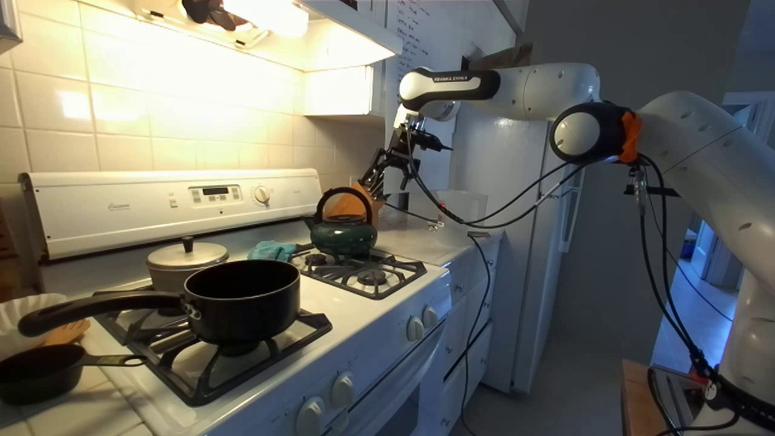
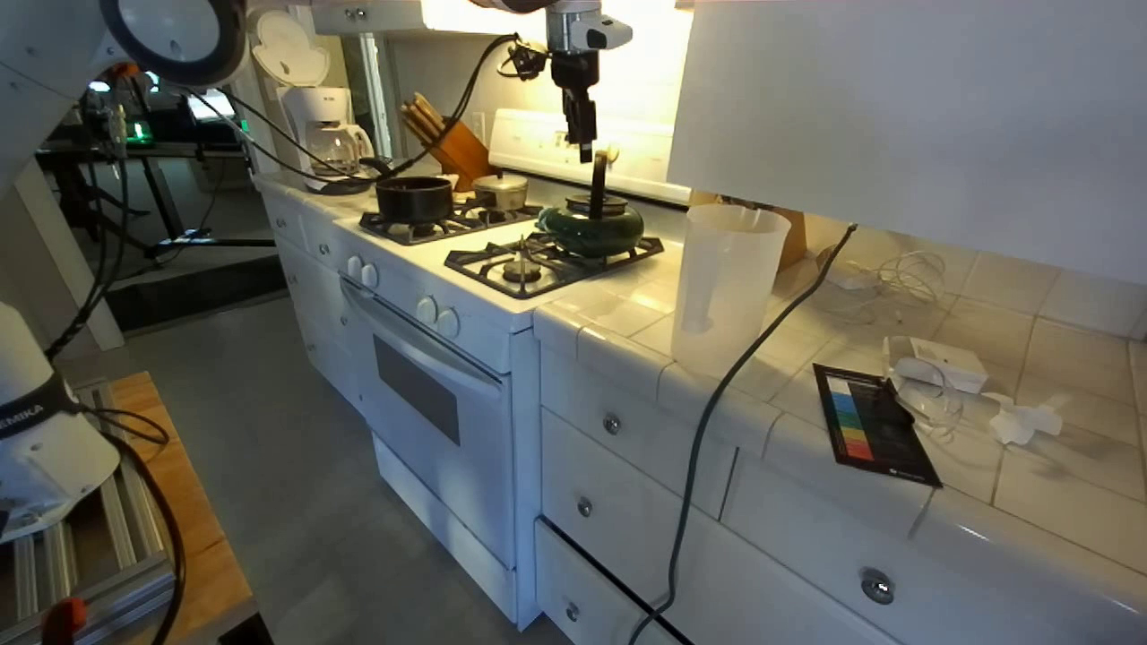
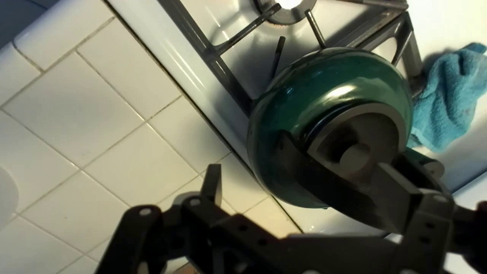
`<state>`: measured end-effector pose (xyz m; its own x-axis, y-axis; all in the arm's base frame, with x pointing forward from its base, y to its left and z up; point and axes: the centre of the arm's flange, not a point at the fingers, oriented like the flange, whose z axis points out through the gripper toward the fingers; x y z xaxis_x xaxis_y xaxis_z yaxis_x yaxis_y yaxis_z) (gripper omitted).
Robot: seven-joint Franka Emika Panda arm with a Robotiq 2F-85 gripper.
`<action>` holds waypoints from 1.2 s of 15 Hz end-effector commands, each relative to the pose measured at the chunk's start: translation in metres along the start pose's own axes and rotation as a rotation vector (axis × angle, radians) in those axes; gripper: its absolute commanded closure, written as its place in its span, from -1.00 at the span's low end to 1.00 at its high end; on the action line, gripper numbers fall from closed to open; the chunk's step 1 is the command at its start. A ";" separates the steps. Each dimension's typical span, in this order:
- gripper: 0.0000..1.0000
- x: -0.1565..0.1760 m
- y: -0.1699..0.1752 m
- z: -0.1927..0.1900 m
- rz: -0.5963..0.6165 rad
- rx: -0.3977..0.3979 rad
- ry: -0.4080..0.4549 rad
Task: Move the jar and the tea kettle to the left
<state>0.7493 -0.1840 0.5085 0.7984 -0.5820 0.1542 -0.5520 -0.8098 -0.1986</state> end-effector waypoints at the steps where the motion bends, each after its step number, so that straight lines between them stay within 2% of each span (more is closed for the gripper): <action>1: -1.00 0.002 0.003 -0.003 -0.201 0.028 -0.017; 7: -1.00 0.001 -0.002 -0.004 -0.537 0.068 -0.025; 14: -1.00 -0.009 -0.009 -0.004 -0.901 0.151 -0.046; 17: -1.00 -0.014 -0.010 -0.003 -1.000 0.156 -0.077; 18: -1.00 -0.014 -0.011 -0.004 -0.983 0.144 -0.071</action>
<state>0.7470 -0.1662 0.5049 0.9133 0.3148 0.2585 0.3538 -0.9275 -0.1206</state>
